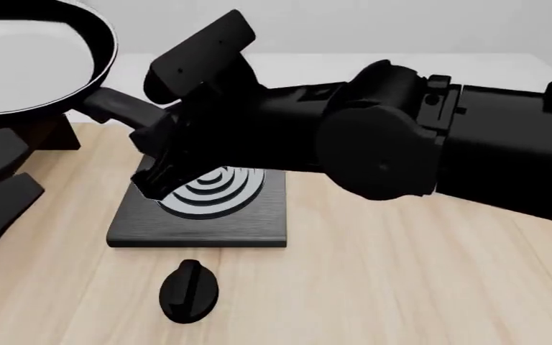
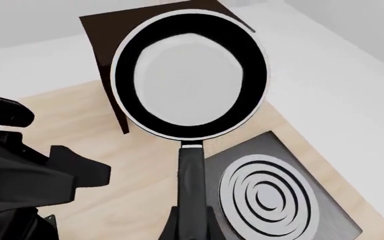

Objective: Put the frying pan on the cabinet shelf.

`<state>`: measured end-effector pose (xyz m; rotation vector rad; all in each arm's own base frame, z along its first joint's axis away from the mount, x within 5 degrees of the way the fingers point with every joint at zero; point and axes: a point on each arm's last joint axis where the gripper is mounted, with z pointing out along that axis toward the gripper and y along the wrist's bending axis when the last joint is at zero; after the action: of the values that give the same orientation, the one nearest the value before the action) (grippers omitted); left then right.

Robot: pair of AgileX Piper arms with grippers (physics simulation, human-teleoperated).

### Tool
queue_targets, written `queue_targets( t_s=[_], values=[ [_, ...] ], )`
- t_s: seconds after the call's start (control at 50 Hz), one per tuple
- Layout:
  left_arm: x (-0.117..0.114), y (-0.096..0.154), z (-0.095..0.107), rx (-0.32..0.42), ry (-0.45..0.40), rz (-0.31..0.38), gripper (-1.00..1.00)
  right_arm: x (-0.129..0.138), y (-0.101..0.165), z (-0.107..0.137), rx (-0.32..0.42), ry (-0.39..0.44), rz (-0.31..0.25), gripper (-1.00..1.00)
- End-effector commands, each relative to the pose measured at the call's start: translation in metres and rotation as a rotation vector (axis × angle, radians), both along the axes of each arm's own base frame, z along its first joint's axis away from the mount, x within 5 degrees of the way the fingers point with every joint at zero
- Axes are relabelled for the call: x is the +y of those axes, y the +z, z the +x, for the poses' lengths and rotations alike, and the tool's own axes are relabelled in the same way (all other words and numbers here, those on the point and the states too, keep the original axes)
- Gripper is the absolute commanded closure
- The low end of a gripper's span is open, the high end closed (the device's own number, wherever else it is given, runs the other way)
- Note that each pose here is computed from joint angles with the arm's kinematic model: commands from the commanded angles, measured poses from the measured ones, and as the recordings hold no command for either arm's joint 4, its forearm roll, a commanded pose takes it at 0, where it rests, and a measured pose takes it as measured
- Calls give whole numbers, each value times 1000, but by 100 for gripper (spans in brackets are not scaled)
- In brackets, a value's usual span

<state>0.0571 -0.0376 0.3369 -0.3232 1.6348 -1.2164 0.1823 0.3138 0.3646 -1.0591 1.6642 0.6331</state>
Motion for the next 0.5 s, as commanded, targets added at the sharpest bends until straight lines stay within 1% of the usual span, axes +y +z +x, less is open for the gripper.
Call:
queue_targets(
  t_s=[0.02, 0.2, 0.36, 0.5],
  values=[
    [-1, -4, 2, 12, 7, 4, -100, 7, 16, -9, -13, 26, 62, 100],
    [-3, -12, 5, 26, 5, 6, -100, 11, 19, -16, -12, 46, 72, 100],
    [-3, -9, 5, 27, 5, 7, -100, 13, 19, -20, -12, 59, 79, 100],
    [-3, -14, 6, 30, 6, 7, -100, 14, 19, -26, -19, 77, 81, 100]
  ],
)
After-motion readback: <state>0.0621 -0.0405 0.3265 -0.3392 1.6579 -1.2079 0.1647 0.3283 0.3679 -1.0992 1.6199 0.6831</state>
